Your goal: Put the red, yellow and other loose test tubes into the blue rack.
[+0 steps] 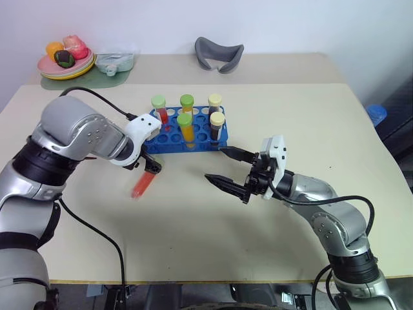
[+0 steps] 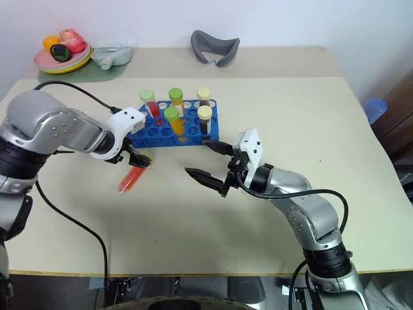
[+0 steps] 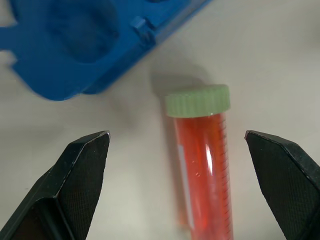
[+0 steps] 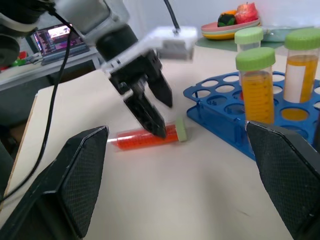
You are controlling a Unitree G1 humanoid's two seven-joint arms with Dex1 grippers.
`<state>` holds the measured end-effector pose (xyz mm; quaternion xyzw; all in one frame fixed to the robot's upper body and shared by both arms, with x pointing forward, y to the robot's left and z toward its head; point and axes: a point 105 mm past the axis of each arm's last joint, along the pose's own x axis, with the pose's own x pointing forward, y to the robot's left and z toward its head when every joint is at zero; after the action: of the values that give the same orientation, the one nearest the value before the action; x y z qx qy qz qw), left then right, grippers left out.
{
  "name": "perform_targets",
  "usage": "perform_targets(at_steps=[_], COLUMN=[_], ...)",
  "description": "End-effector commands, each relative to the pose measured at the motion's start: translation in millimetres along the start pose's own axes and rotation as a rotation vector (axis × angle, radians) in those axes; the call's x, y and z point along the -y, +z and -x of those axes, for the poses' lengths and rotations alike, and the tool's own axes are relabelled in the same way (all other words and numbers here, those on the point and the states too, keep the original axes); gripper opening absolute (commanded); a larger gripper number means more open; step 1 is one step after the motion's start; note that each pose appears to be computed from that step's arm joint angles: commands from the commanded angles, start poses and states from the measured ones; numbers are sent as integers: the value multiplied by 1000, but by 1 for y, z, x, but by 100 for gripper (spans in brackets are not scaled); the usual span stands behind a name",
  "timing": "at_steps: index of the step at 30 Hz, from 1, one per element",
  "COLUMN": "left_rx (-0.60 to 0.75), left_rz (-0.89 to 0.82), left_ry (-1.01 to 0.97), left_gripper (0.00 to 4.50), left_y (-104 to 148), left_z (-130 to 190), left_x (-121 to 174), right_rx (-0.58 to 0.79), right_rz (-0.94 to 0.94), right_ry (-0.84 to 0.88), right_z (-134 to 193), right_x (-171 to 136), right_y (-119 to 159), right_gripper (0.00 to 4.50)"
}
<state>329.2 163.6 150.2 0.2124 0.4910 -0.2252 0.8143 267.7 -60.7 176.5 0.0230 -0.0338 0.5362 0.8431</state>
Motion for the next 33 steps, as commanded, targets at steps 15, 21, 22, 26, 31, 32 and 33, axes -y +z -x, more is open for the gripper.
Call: perform_targets(at_steps=[15, 21, 22, 26, 31, 32, 33], left_rx=[-92, -72, -67, -14, 185, 247, 350], left_rz=[47, 57, 64, 91, 75, 64, 34], left_ry=[67, 75, 78, 89, 54, 90, 133], left_gripper=[209, 80, 80, 80, 80, 80, 80], left_y=[-12, -13, -13, -16, -17, -18, -16], left_z=[-11, -5, -3, 7, 48, 57, 68], left_x=[2, 2, 1, -5, -8, -12, -17], right_rx=[43, 45, 45, 44, 42, 42, 41], right_rz=[21, 17, 17, 16, 19, 19, 18], right_ry=[10, 22, 23, 29, 28, 24, 20], right_z=[-4, -6, -6, -6, -2, 0, 1], right_x=[-8, -9, -10, -10, -10, -9, -8], right_y=[14, 14, 14, 13, 13, 13, 13], right_gripper=[450, 450, 450, 450, 450, 450, 450])
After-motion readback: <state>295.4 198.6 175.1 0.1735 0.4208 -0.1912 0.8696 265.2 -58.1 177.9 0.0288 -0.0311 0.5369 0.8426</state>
